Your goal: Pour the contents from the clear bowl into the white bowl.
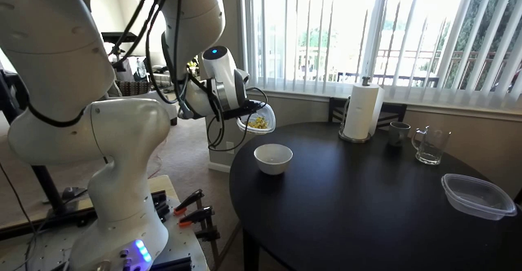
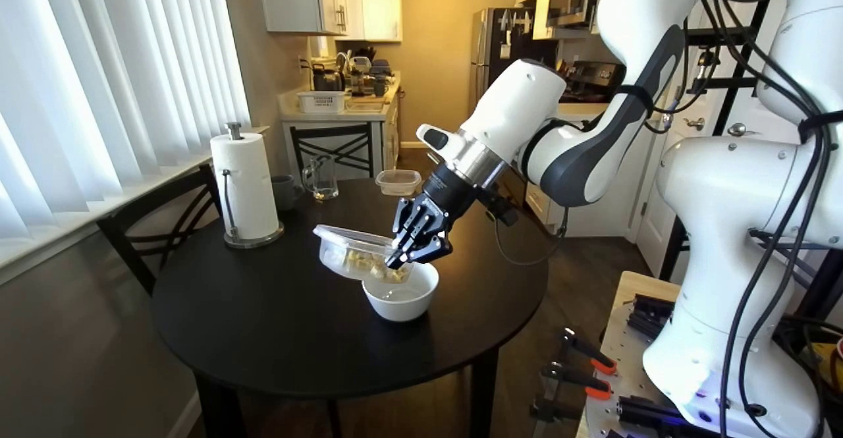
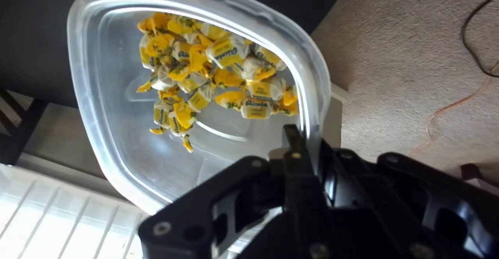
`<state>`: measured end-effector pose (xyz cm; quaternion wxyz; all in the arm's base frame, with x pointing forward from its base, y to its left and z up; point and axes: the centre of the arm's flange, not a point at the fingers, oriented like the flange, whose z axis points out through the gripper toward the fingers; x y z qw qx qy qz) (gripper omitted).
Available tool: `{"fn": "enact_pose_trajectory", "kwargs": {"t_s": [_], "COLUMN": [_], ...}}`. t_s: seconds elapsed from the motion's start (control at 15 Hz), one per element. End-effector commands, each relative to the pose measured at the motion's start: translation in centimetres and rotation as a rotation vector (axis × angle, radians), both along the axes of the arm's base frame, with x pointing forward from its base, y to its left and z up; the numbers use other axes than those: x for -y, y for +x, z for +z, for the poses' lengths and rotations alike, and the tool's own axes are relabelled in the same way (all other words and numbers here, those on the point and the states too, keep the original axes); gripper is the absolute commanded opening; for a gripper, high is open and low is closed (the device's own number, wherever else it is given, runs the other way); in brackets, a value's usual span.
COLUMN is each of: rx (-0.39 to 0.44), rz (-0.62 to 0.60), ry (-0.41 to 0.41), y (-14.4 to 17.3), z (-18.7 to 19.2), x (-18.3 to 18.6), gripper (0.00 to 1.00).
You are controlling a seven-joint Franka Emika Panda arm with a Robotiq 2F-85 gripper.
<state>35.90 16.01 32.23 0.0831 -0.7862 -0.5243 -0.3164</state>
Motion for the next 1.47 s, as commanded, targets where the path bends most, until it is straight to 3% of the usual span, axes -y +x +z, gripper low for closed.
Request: {"fn": "enact_pose_trajectory", "kwargs": {"t_s": [0.0, 0.2, 0.73, 1.07, 1.4], "rx": [-0.089, -0.156, -0.192, -0.346, -0.411], "rz": [0.019, -0.002, -0.001, 0.02, -0.029], "ry": [0.087, 0.153, 0.318, 0.372, 0.429], "y": [-0.3, 1.1, 1.3, 1.2, 1.6], "z": [1.2, 1.1, 5.7, 6.1, 6.8], "x": [2.5, 4.2, 7.1, 6.8, 7.8], "gripper": [0.06, 0.06, 0.06, 0.06, 0.06]}}
